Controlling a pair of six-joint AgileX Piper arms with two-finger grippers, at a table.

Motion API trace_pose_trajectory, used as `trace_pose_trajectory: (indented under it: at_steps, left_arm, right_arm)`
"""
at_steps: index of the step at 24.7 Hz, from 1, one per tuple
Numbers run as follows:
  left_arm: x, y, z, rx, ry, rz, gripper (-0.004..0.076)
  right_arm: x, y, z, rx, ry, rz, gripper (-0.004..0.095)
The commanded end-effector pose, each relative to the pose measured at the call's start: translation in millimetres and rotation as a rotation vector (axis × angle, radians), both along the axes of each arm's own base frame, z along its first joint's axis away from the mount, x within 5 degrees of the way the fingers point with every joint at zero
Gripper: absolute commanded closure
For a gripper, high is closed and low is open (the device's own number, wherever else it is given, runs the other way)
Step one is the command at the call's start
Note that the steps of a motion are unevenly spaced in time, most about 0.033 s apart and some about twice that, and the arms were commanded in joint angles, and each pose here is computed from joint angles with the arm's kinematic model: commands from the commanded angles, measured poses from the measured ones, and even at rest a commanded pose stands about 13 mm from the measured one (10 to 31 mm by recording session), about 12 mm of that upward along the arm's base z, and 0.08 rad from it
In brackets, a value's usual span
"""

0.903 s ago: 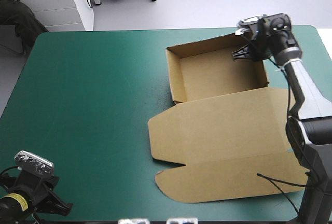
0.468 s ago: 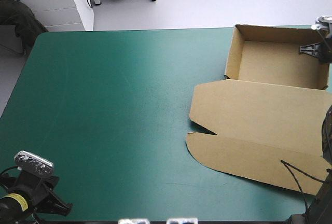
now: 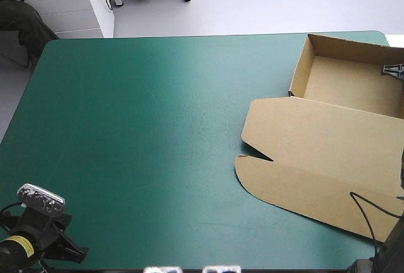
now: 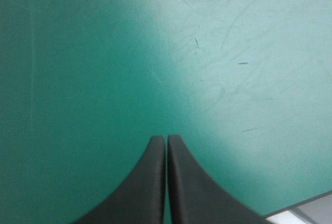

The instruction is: Fold the box

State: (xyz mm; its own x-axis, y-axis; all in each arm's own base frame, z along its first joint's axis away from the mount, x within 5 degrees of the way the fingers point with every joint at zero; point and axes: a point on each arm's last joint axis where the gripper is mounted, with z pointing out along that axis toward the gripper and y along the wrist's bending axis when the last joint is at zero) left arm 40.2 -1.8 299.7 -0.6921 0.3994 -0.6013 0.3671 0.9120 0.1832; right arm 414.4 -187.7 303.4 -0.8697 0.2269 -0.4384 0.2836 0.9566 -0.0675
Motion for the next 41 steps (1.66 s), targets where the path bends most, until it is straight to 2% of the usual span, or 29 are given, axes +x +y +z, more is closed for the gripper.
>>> trace_pose_trajectory:
  at_steps: [1, 2, 5, 11, 12, 14, 17, 19, 20, 21, 23, 25, 26, 27, 32, 41]
  left_arm:
    - [2.9, -1.1, 8.3, -0.019, -0.04, 0.003, 0.0731]
    - [3.0, -1.1, 8.3, -0.019, -0.042, 0.003, 0.0731]
    - [3.0, -1.3, 8.3, -0.022, -0.041, 0.002, 0.0731]
    - [3.1, -1.4, 8.4, -0.023, -0.043, 0.002, 0.0731]
    - [3.2, -1.5, 8.6, -0.023, -0.045, 0.002, 0.0731]
    - [3.2, -1.5, 8.5, -0.023, -0.045, 0.002, 0.0731]
    - [3.2, -1.5, 8.5, -0.023, -0.045, 0.002, 0.0731]
    - [3.2, -1.5, 8.5, -0.023, -0.045, 0.002, 0.0731]
    - [3.2, -1.5, 8.5, -0.023, -0.045, 0.002, 0.0731]
    - [3.3, -1.5, 8.1, -0.022, -0.043, 0.002, 0.0731]
    - [3.3, -1.5, 8.1, -0.022, -0.043, 0.002, 0.0731]
    - [3.3, -1.5, 8.1, -0.022, -0.043, 0.002, 0.0731]
    - [3.3, -1.5, 8.1, -0.022, -0.043, 0.002, 0.0731]
    - [3.3, -1.5, 8.1, -0.022, -0.043, 0.002, 0.0731]
    - [3.9, -1.8, 8.7, -0.026, -0.052, 0.0, 0.0731]
    - [4.0, -1.9, 8.8, -0.026, -0.054, 0.0, 0.0731]
  right_arm:
    - [-6.2, 0.6, 30.2, -0.035, -0.097, 0.001, 0.0926]
    - [-5.8, 0.5, 27.7, -0.026, -0.087, 0.0, 0.0919]
    - [-7.1, -0.2, 27.5, -0.037, -0.072, 0.001, 0.0721]
    - [-17.4, 1.6, 51.1, -0.056, -0.13, -0.028, 0.0003]
    - [-20.8, 1.5, 57.1, -0.065, -0.14, -0.031, -0.0033]
    - [-32.5, 6.1, 79.7, -0.088, -0.187, -0.033, -0.0023]
    - [-50.7, 19.6, 111.2, -0.069, -0.27, -0.022, -0.0013]
    - [-65.3, 33.5, 130.5, -0.014, -0.312, 0.002, 0.0026]
    - [-73.2, 42.6, 138.7, 0.024, -0.318, 0.042, 0.0084]
    - [-78.2, 49.4, 144.1, 0.054, -0.326, 0.077, 0.0155]
    - [-87.5, 69.6, 159.7, 0.137, -0.399, 0.16, 0.0514]
    - [-93.3, 79.9, 166.7, 0.147, -0.422, 0.192, 0.07]
    - [-95.6, 87.5, 169.3, 0.139, -0.424, 0.22, 0.0854]
    - [-99.5, 94.1, 173.6, 0.127, -0.432, 0.244, 0.0913]
    - [-115.7, 138.4, 179.5, 0.119, -0.431, 0.395, 0.0926]
    - [-161.7, 222.9, 167.6, 0.156, -0.377, 0.72, 0.0925]
